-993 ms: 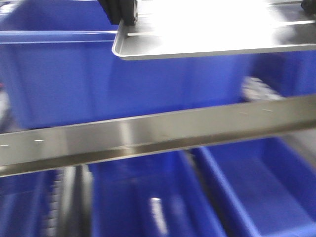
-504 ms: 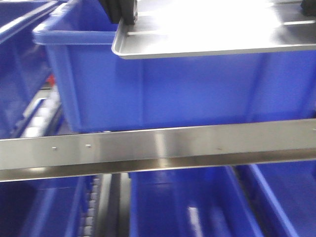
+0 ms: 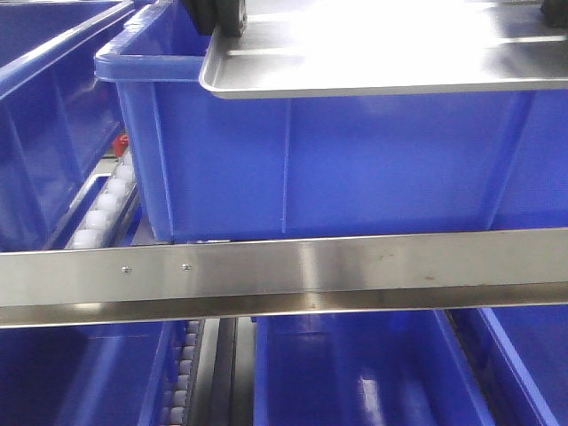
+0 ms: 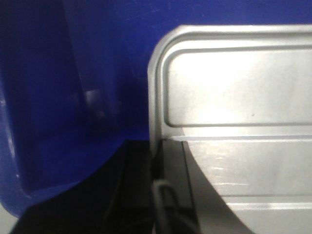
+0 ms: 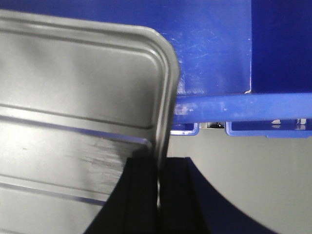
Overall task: Grab silver tray and place in blue box
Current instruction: 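Drive up to the blue bin on the shelf, tray held above it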
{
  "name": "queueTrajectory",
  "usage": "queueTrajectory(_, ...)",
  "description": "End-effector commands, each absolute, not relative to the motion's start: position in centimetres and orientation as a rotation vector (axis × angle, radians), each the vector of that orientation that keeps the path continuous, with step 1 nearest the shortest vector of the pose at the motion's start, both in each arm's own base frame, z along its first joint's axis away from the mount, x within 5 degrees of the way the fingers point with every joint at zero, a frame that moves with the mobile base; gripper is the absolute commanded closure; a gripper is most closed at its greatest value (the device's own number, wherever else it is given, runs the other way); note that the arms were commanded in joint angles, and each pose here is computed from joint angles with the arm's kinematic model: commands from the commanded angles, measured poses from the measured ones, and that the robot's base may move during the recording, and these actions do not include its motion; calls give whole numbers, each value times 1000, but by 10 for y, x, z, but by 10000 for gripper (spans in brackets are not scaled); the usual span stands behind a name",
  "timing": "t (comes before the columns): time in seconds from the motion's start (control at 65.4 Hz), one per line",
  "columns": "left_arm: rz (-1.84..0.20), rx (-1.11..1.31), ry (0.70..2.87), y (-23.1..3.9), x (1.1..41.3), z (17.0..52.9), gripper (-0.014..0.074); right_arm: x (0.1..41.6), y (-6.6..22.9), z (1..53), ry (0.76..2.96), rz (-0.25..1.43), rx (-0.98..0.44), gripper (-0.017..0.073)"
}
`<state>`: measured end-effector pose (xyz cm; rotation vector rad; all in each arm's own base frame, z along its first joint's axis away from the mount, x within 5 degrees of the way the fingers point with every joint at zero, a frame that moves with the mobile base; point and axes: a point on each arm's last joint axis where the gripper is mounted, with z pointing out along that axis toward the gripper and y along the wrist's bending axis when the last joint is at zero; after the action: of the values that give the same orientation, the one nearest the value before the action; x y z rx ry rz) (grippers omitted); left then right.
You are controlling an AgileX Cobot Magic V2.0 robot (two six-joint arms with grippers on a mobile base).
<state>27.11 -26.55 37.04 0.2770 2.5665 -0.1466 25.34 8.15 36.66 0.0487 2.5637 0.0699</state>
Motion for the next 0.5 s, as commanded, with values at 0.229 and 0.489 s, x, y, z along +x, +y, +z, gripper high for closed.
queueTrajectory(0.229, -112, 284, 2502, -251, 263, 397, 699, 252, 76, 391, 2423, 49, 16, 501)
queueTrajectory(0.489, -111, 284, 2504, -251, 263, 397, 699, 252, 76, 391, 2421, 50, 16, 501)
